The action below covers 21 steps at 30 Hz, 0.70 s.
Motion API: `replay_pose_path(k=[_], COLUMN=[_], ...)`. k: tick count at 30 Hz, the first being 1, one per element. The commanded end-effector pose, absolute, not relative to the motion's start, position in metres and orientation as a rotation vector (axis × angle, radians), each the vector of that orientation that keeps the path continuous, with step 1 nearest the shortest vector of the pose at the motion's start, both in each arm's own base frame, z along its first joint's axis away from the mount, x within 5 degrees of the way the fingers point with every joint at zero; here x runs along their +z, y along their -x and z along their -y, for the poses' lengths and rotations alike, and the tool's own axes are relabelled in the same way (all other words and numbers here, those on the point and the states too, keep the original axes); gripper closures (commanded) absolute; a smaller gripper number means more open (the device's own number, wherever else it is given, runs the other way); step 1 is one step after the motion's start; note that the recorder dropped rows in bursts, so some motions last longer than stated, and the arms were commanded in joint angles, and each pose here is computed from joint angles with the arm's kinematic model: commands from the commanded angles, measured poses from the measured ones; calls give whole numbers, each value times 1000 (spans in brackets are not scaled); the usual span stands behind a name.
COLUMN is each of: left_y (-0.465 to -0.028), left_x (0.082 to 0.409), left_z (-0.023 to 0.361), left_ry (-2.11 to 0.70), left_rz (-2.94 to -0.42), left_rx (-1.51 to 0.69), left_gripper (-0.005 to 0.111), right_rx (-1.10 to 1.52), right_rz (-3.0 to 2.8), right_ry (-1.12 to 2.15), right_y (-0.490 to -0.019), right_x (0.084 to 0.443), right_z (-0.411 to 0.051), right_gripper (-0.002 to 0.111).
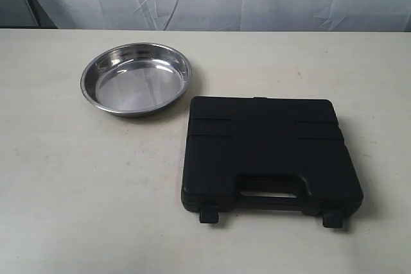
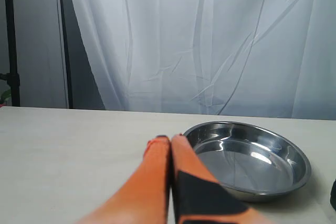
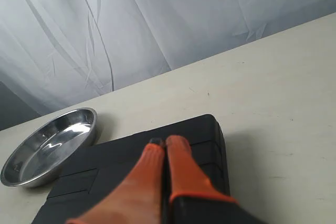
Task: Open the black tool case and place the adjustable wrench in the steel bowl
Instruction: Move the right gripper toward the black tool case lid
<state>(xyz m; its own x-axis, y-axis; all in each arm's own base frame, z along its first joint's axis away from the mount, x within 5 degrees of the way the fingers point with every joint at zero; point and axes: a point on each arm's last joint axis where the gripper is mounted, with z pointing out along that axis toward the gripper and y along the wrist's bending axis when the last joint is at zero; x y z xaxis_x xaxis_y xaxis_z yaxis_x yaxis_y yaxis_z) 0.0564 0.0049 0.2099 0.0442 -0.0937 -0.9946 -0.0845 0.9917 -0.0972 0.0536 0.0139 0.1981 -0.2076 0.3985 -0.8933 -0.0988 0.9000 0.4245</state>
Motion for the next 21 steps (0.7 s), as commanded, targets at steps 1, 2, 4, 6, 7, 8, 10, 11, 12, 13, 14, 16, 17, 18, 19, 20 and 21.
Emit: replay_pose_path(k=[1, 2, 4, 6, 7, 8, 10, 11, 12, 13, 14, 16, 17, 18, 19, 20, 21], left_y=[-56, -56, -56, -56, -56, -56, -56, -56, -56, -56, -56, -56, -56, -56, -56, -56, -56], left_x=[209, 209, 209, 209, 209, 209, 209, 209, 209, 209, 209, 209, 209, 209, 209, 209, 209], left_z=[-5, -5, -5, -5, -4, -4, -4, -3, -3, -2, -1, 0, 0, 0, 0, 0, 0], left_ry=[140, 140, 140, 140, 139, 138, 129, 121, 113, 103, 95, 83, 79, 79, 79, 79, 79], left_rz=[-1528, -1528, -1528, -1528, -1528, -1528, -1529, -1529, -1530, -1531, -1531, -1532, -1533, -1533, -1533, -1533, -1533], left_rx=[-12, -12, -12, -12, -14, -15, -24, -33, -41, -51, -60, -72, -76, -76, -76, -76, -76], left_gripper=[107, 107, 107, 107, 107, 107, 107, 107, 107, 107, 107, 107, 107, 107, 107, 107, 107], right_rx=[451, 451, 451, 451, 451, 451, 451, 451, 451, 451, 451, 444, 441, 450, 477, 541, 636], right_rz=[-1711, -1711, -1711, -1711, -1711, -1711, -1711, -1711, -1711, -1711, -1711, -1672, -1656, -1614, -1576, -1522, -1467], right_ry=[-229, -229, -229, -229, -229, -229, -229, -229, -229, -229, -229, -236, -240, -261, -297, -368, -467], right_y=[-53, -53, -53, -53, -53, -53, -53, -53, -53, -53, -53, -54, -54, -55, -55, -55, -55], right_x=[198, 198, 198, 198, 198, 198, 198, 198, 198, 198, 198, 201, 203, 206, 209, 213, 216], right_z=[-13, -13, -13, -13, -13, -13, -13, -13, -13, -13, -13, -12, -11, -10, -9, -7, -6], right_gripper=[108, 108, 108, 108, 108, 108, 108, 108, 108, 108, 108, 108, 108, 108, 108, 108, 108])
